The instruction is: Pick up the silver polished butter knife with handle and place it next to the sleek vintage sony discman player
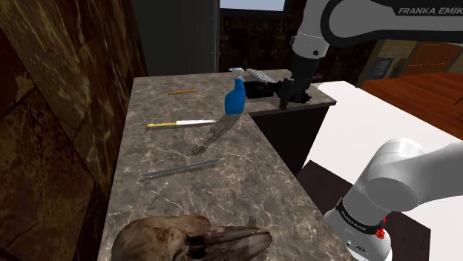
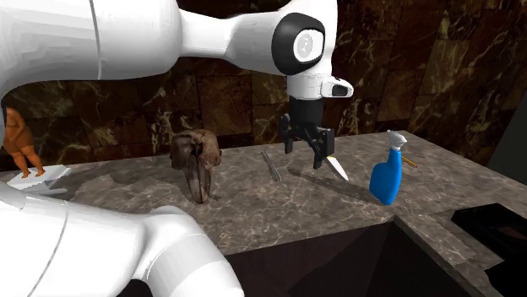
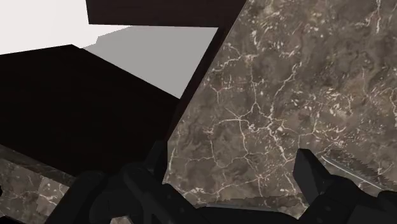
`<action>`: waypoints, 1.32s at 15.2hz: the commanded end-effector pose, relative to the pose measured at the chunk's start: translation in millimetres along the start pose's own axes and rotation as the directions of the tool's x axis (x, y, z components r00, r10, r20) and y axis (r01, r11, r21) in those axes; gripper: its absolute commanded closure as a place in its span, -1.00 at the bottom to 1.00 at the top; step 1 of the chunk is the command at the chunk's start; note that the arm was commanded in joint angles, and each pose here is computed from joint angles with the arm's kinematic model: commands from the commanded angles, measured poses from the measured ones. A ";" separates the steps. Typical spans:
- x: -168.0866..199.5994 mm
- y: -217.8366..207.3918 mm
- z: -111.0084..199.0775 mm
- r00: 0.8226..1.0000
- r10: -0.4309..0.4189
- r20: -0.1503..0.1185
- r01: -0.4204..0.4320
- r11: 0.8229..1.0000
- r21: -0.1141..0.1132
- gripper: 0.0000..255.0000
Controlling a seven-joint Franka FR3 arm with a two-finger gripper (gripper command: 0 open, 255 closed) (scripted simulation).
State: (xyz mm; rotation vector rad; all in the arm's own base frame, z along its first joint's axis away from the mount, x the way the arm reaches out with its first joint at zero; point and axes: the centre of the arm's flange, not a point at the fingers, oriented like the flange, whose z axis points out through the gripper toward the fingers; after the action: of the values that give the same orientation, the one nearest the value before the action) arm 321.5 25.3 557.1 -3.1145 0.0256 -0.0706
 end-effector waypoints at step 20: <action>155.6 -167.8 113.6 0.763 -0.643 0.065 0.644 0.765 0.007 -1.00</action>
State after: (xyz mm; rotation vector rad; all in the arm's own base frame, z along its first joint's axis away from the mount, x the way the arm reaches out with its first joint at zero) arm 480.2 182.1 457.9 -2.9844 -0.9959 0.0146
